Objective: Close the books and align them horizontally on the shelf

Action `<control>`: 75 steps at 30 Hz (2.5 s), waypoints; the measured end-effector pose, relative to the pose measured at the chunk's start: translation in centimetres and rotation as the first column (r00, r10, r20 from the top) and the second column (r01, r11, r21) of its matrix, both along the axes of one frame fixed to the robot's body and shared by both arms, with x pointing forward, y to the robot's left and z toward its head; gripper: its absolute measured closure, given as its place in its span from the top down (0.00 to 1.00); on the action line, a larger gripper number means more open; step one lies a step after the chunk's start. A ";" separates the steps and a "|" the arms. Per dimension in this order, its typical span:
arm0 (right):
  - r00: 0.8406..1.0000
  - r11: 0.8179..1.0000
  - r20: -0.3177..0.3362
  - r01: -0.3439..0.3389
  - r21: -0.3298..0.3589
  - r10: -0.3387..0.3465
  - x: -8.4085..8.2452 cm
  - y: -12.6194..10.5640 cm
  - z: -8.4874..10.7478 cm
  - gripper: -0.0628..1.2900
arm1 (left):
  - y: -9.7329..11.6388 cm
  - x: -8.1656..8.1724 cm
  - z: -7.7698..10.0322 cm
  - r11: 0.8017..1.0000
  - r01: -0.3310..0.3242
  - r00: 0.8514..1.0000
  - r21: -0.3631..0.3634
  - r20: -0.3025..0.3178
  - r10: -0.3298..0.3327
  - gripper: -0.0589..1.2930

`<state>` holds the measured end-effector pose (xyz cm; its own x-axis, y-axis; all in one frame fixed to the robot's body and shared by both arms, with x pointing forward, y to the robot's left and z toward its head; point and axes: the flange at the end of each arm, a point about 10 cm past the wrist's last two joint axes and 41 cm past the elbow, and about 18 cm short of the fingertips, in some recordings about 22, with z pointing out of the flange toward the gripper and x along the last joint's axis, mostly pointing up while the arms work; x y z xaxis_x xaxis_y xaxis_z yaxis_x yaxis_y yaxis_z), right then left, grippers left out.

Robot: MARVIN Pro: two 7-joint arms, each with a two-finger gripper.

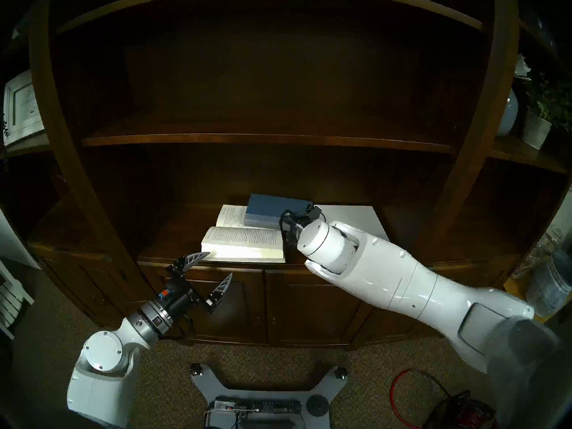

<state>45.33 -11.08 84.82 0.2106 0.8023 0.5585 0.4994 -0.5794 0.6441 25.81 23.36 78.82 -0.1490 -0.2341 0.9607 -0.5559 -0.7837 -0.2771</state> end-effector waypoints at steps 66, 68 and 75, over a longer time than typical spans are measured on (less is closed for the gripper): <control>0.995 0.990 -0.024 -0.096 -0.104 0.094 -2.3 -2.0 -0.3 0.96 | 0.0 0.0 0.0 1.000 0.000 1.000 0.000 0.000 0.000 0.96; 0.995 0.990 -0.035 -0.100 -0.103 0.096 -2.0 -2.0 -0.3 0.96 | 0.0 0.0 0.0 1.000 0.000 1.000 0.000 0.000 0.000 0.96; 0.992 0.987 -0.054 -0.116 -0.113 0.110 -0.7 -1.8 -0.3 0.96 | 0.0 0.0 0.0 1.000 0.000 1.000 0.000 0.000 0.000 0.96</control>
